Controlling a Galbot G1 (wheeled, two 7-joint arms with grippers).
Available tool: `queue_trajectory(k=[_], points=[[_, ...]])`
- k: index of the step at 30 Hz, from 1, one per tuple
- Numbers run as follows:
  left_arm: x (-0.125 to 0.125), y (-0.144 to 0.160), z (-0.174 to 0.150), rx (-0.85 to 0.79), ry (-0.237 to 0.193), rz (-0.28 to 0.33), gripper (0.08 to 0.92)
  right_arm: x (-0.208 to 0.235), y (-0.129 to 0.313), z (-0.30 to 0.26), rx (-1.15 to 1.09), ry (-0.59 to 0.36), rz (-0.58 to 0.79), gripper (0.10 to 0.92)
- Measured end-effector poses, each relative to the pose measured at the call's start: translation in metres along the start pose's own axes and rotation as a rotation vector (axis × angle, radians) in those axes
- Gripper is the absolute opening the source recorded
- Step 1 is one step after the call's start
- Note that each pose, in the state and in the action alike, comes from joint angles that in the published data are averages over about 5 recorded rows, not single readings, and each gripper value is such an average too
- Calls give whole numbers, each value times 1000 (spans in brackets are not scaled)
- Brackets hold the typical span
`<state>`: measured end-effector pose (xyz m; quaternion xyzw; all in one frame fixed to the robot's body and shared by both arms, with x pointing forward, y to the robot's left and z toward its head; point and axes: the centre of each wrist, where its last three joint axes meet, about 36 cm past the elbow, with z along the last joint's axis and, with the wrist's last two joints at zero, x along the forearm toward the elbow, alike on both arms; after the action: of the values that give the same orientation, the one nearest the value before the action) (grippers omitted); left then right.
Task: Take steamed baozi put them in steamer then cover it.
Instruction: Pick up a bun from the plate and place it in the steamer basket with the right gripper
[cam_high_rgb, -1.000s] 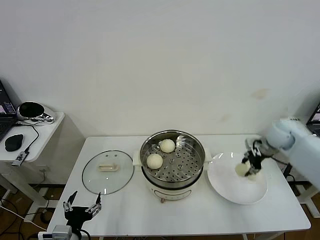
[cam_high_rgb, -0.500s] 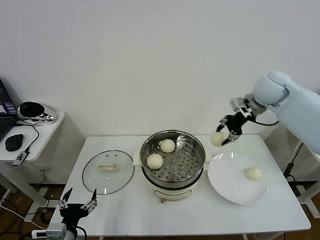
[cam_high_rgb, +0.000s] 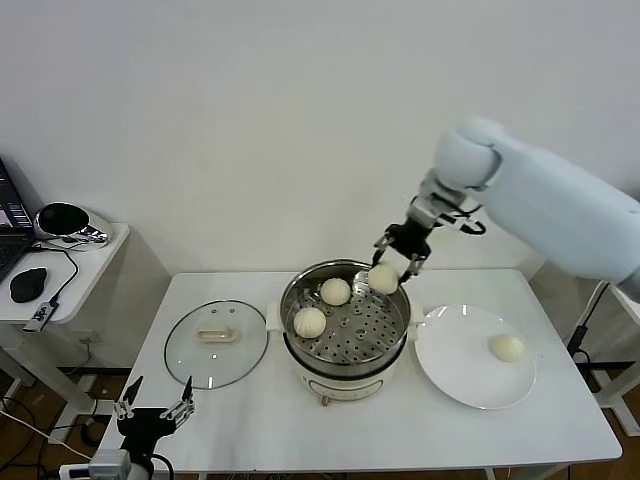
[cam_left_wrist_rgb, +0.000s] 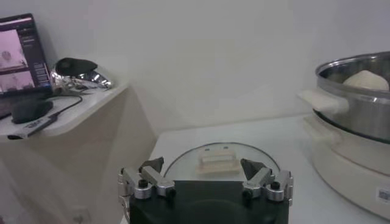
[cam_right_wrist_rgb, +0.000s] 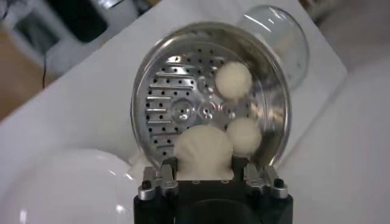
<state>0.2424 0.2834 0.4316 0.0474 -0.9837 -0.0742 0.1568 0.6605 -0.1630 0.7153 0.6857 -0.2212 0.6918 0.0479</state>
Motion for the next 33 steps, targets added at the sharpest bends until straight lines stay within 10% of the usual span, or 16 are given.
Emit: queue_trajectory(k=[33], points=[[1, -1, 0, 21, -2, -4, 823, -123, -42, -76, 512, -2, -149, 560]])
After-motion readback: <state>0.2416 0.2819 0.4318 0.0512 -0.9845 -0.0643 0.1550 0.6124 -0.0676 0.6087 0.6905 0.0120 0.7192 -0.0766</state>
